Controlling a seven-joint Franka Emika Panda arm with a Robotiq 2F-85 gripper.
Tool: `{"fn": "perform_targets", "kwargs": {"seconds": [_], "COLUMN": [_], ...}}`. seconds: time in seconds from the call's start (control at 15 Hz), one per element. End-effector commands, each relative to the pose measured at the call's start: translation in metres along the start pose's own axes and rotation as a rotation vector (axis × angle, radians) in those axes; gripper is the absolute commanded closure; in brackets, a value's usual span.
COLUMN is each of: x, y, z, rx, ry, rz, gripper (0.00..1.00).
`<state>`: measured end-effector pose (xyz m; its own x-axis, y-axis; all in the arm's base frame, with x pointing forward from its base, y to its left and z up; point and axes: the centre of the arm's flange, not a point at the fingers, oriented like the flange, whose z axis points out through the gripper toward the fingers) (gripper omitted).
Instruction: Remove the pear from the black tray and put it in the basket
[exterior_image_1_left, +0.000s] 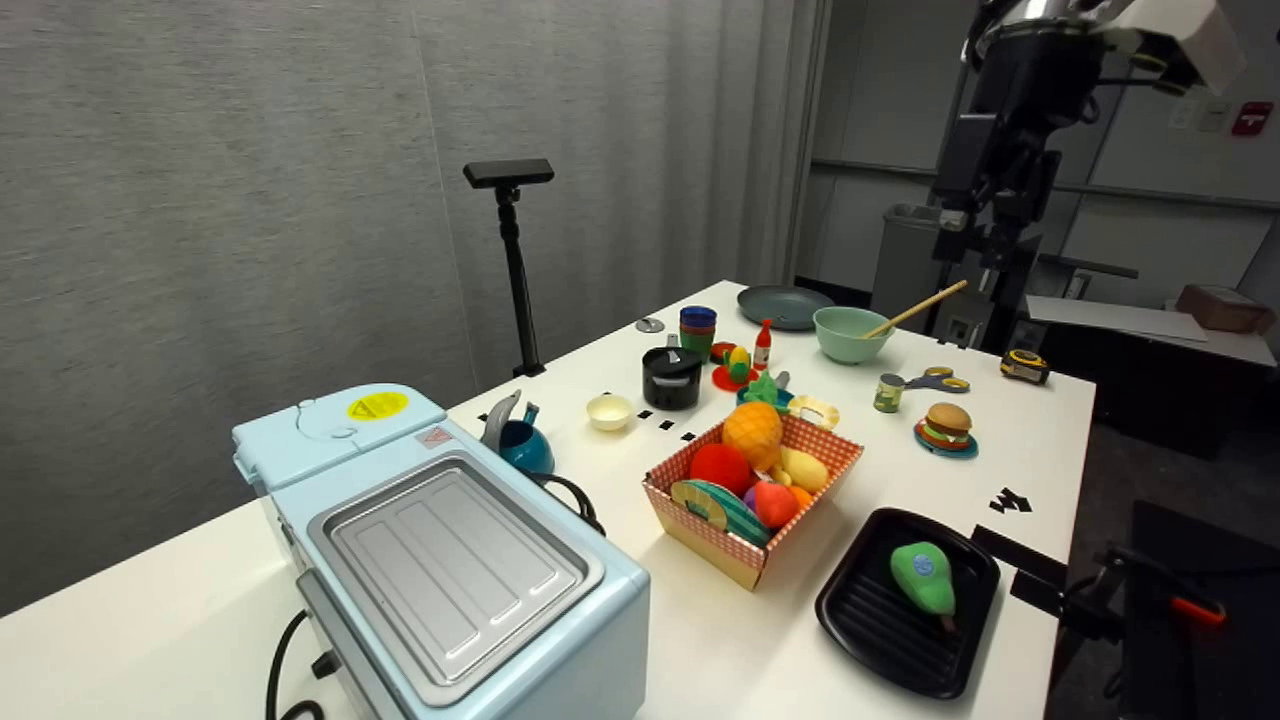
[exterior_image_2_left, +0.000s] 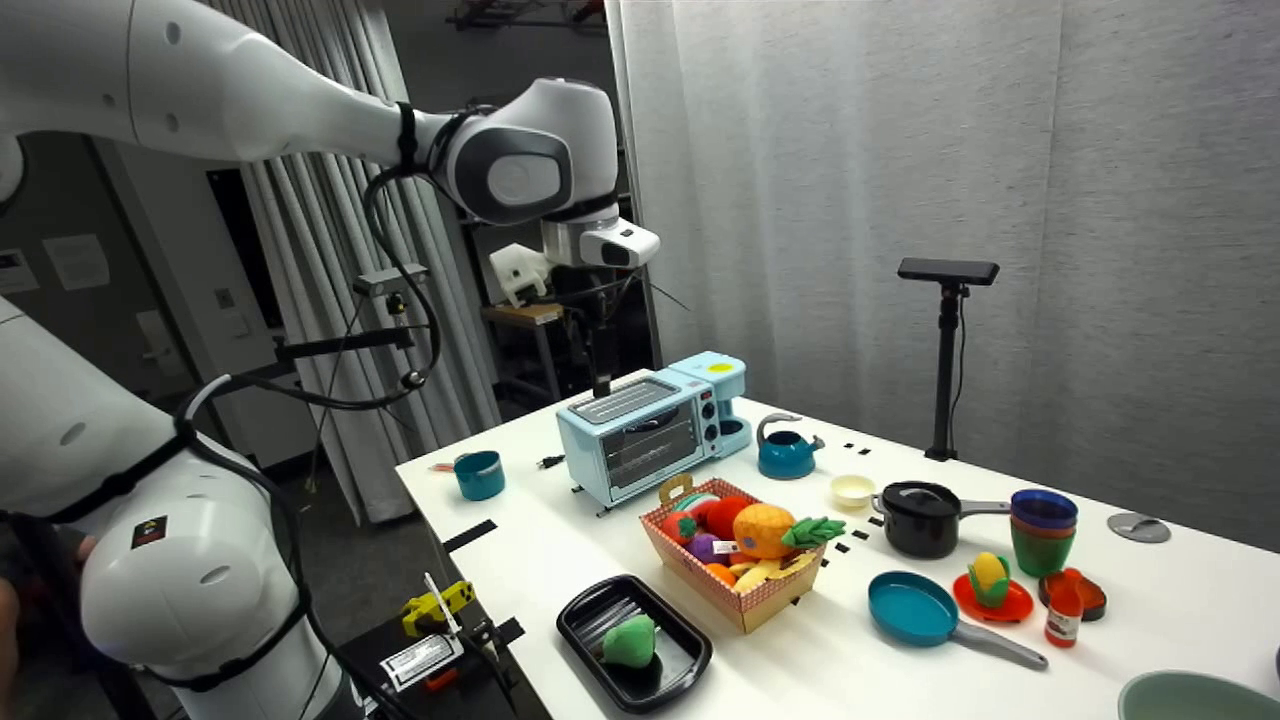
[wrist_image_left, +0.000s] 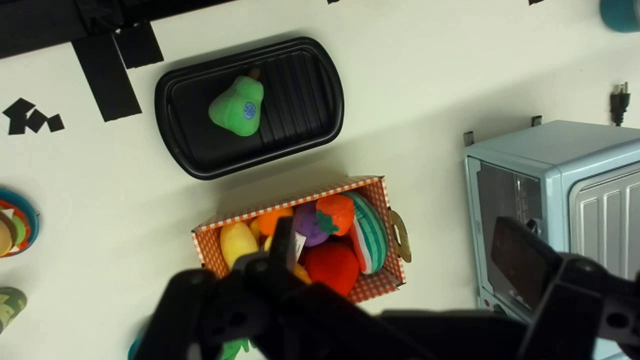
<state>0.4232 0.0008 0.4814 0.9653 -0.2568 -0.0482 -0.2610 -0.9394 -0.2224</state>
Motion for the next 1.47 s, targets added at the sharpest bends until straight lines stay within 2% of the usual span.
{"fn": "perform_targets", "kwargs": {"seconds": [0.0,0.47,0.53,0.93,1.4], "x": [0.010,0.025,0.022,0.028,0.035], "y": [0.014,0.030,0.025,0.037,0.079], "z": [0.027,0.073,0.065,0.083,0.158], "rx": [-0.042,-0.118,-0.095,-0.109,-0.071], "ry": [0.069,0.124,0.100,0.085,-0.093], "rz": [-0.027,-0.026,-0.017,0.008,0.087], "gripper": [0.00,0.00,0.00,0.00,0.00]}}
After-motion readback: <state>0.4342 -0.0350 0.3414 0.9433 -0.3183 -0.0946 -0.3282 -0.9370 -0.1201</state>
